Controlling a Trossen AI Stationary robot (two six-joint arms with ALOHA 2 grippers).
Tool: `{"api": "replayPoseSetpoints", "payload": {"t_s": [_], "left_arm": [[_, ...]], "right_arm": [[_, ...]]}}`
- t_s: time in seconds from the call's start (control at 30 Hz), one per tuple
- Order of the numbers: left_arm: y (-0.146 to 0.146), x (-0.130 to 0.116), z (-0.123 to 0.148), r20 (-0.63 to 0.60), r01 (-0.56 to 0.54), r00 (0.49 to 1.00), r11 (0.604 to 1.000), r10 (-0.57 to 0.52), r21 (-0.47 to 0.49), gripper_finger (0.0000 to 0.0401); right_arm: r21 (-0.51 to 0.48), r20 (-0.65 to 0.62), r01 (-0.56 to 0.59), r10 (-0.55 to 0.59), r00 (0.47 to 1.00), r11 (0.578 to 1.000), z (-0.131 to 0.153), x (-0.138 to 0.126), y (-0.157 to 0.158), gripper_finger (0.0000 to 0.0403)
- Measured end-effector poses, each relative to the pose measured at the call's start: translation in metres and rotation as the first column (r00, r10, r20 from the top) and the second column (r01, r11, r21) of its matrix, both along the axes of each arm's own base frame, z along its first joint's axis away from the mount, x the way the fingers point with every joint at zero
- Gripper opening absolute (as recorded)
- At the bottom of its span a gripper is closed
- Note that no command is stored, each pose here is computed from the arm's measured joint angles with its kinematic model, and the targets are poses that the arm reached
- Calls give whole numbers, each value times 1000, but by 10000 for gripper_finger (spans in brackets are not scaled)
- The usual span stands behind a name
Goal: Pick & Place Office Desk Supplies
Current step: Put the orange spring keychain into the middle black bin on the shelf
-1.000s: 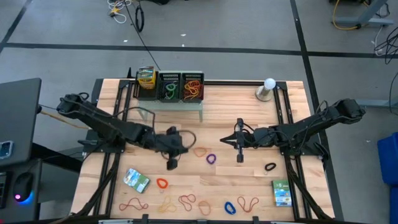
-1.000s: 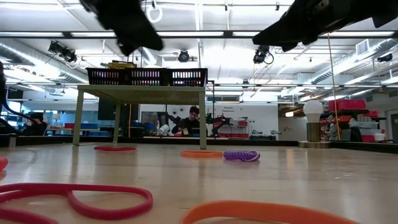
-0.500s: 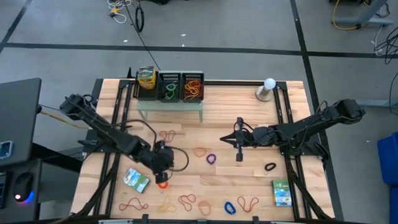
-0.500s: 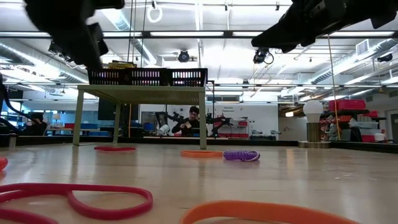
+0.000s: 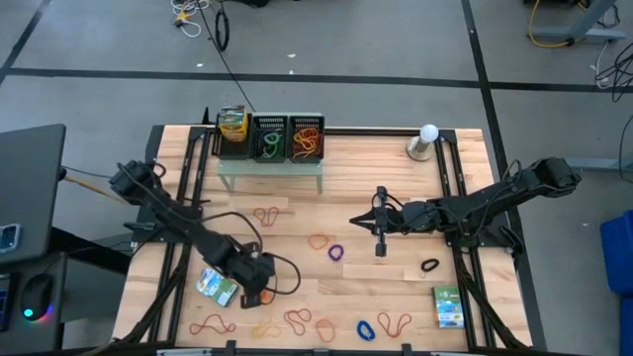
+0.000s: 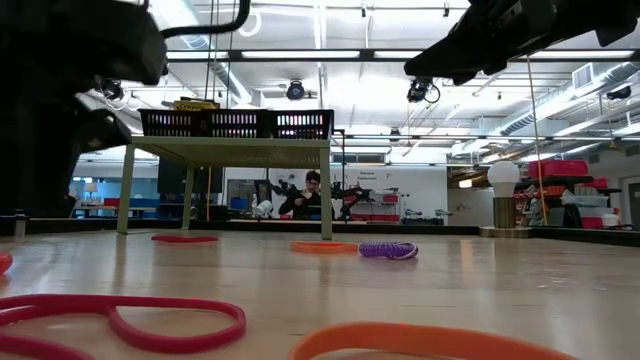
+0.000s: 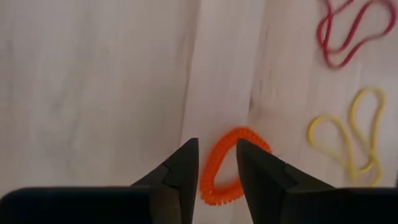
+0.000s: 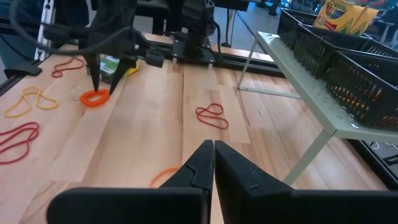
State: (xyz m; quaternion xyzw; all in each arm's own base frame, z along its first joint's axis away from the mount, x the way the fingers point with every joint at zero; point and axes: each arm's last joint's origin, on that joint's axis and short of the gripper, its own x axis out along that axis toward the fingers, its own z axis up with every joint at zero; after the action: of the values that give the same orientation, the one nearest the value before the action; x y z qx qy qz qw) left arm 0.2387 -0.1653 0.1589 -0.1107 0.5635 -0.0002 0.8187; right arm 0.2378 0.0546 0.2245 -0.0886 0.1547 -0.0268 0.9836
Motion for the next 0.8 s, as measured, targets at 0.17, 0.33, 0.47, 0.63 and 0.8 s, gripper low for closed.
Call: {"api": "replayPoseSetpoints", "payload": {"t_s": [0.17,0.33,0.47,0.63,0.8], "left_arm": [[-6,-2,-11,-36,70,997,997,-69,30,120],[-8,-4,-20,-82,82,994,995,-78,49,120],[-9,-2,-28,-109,89,991,994,-82,61,120],[-9,-2,-30,-109,98,990,992,-89,80,112],[-4,-5,-20,-82,101,992,988,-92,117,53]], "right_arm": [[0,-1,0,0,1000,1000,0,0,0,23],[-2,0,0,0,1000,1000,0,0,0,23],[-7,-1,-1,1,1000,1000,0,0,0,23],[-7,-1,-1,1,1000,1000,0,0,0,23],[-9,-1,2,-2,1000,1000,0,0,0,23]]}}
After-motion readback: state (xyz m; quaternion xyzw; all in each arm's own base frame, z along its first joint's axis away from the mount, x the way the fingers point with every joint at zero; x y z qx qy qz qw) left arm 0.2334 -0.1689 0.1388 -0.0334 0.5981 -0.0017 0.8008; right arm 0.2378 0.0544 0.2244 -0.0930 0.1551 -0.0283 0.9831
